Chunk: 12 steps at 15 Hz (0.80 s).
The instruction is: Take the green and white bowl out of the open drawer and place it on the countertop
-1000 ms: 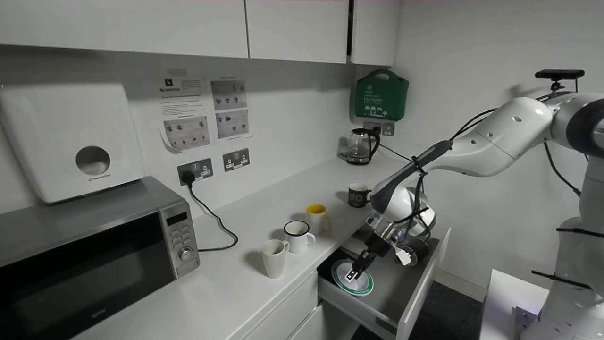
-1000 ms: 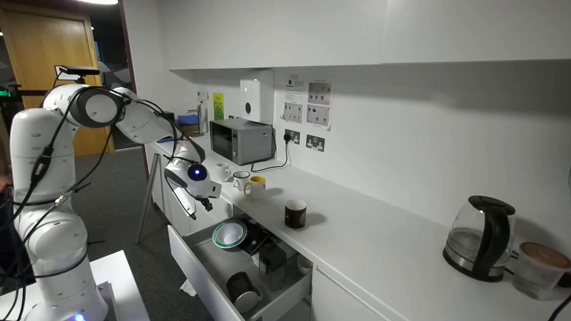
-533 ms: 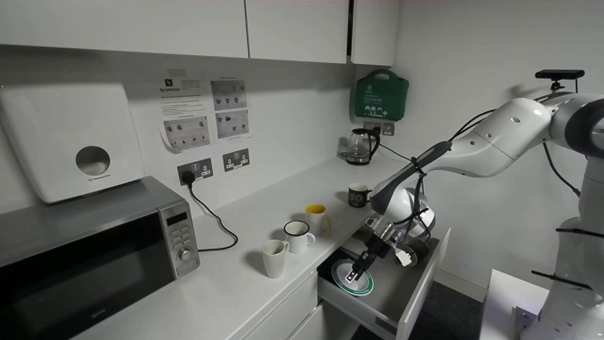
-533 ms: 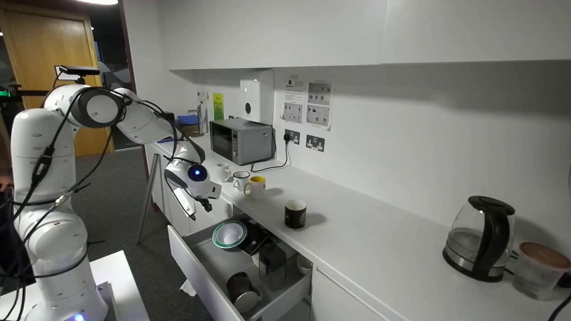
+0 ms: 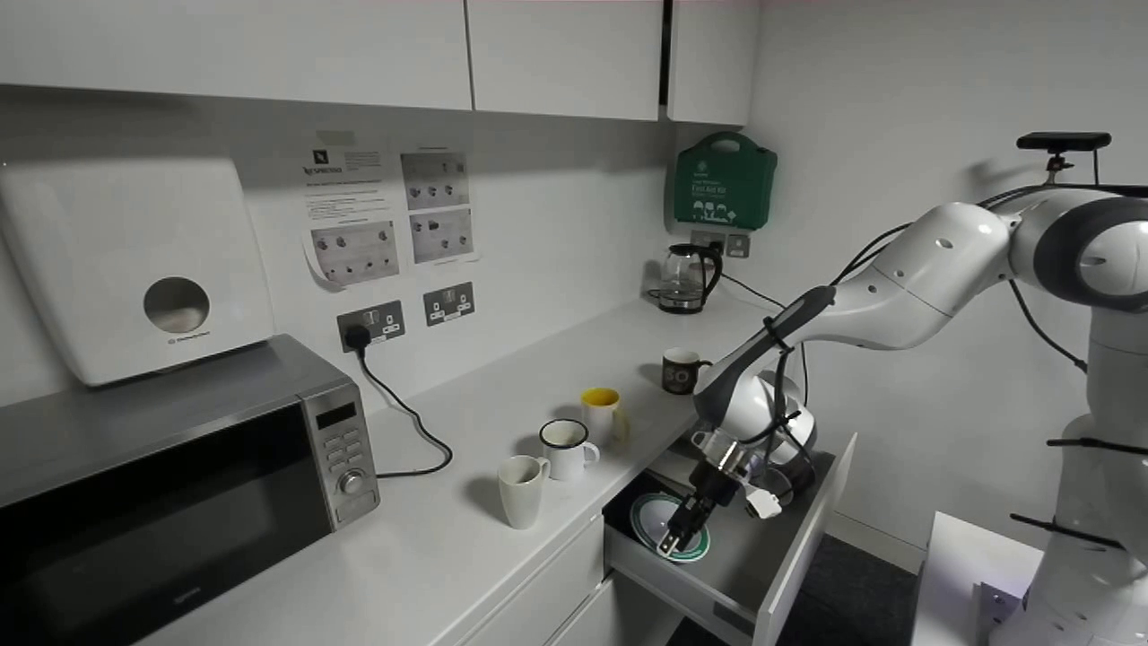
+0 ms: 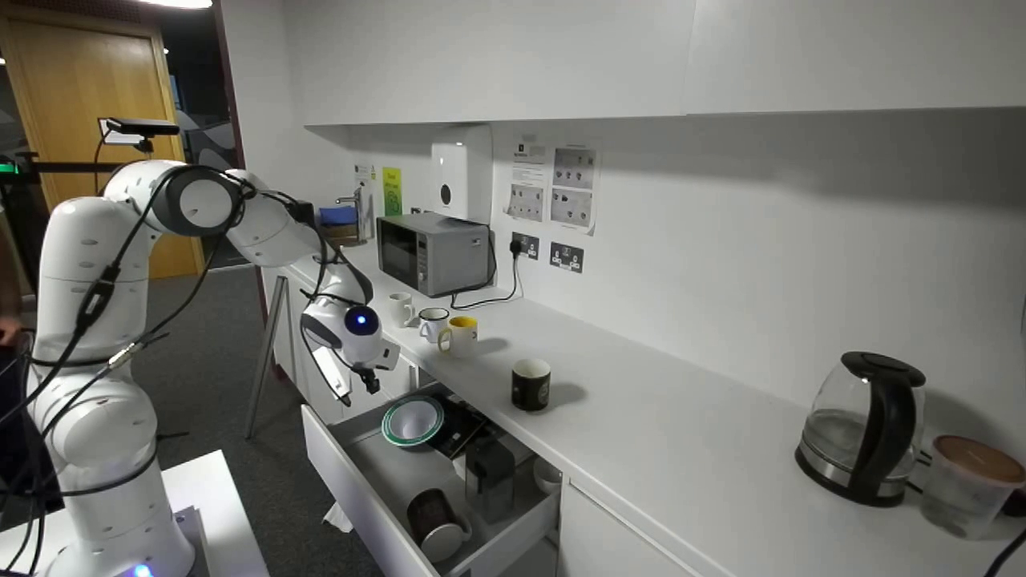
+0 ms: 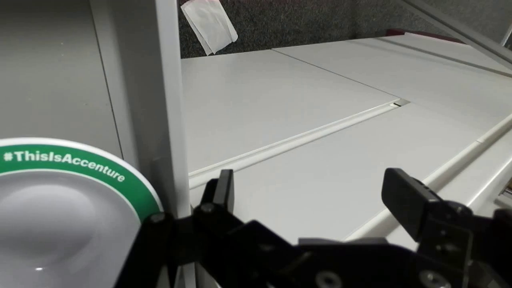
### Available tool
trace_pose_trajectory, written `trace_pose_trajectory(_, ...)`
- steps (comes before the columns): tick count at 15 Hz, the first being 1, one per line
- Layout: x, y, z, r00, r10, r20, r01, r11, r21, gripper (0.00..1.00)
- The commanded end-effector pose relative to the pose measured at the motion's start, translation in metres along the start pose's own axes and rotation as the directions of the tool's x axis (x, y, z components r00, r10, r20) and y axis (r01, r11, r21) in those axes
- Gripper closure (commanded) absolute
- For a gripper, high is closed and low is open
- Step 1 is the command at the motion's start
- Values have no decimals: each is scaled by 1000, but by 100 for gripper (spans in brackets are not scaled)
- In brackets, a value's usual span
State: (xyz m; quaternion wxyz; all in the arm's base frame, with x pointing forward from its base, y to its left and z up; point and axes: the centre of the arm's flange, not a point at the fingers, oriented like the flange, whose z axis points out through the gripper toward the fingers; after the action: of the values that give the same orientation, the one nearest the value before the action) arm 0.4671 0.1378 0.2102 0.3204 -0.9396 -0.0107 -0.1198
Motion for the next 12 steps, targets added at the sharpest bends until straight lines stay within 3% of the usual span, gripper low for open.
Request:
trace_pose_trajectory(1,14,6,12,999,20,29,-21,999,36,0)
trace_pose_trajectory(12,11,46,-10,998,58,-32,-57,998,39,0)
